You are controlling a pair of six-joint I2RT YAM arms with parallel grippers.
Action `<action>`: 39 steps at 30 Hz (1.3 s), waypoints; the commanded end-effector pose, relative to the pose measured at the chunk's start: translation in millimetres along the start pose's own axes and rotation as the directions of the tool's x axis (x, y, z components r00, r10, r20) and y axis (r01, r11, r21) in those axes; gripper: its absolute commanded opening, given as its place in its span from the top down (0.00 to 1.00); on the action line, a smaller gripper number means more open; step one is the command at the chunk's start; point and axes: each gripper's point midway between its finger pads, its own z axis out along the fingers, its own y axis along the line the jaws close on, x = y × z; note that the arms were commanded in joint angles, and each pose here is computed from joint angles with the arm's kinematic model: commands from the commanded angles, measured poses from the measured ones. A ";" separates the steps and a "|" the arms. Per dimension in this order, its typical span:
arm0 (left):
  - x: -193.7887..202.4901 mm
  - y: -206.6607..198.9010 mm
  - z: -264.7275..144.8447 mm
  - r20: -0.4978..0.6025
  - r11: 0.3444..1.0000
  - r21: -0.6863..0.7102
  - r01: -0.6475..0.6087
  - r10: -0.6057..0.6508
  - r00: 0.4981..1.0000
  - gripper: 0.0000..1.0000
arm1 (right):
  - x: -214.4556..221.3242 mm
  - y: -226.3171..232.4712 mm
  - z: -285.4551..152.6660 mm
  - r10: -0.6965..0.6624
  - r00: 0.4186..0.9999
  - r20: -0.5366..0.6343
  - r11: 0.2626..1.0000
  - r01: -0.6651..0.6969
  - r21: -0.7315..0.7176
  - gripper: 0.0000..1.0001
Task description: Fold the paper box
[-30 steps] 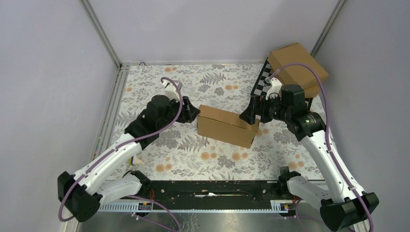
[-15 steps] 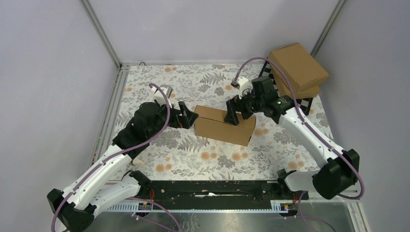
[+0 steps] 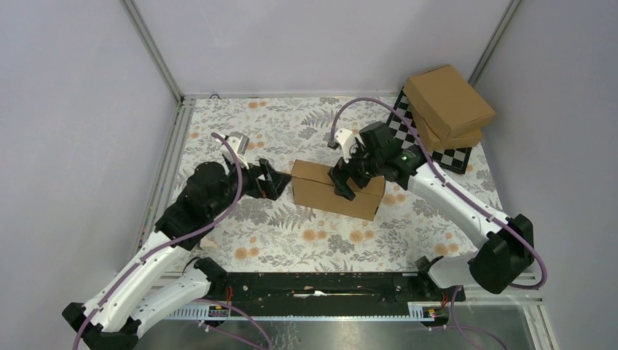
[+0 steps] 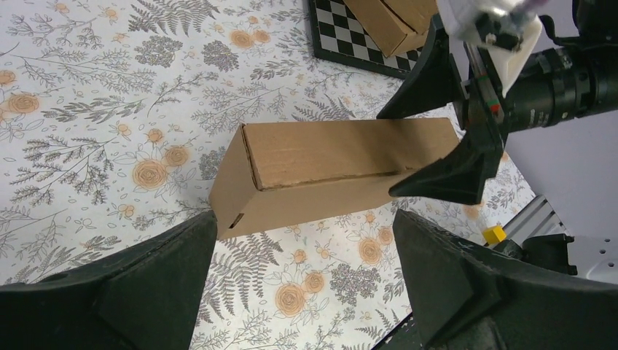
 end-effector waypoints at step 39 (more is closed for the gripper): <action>-1.3 10.9 5.8 0.001 0.999 0.046 0.015 -0.015 1.000 0.01 | -127.1 -303.6 -218.8 -0.172 0.948 -0.268 -0.061 0.262 0.963 0.66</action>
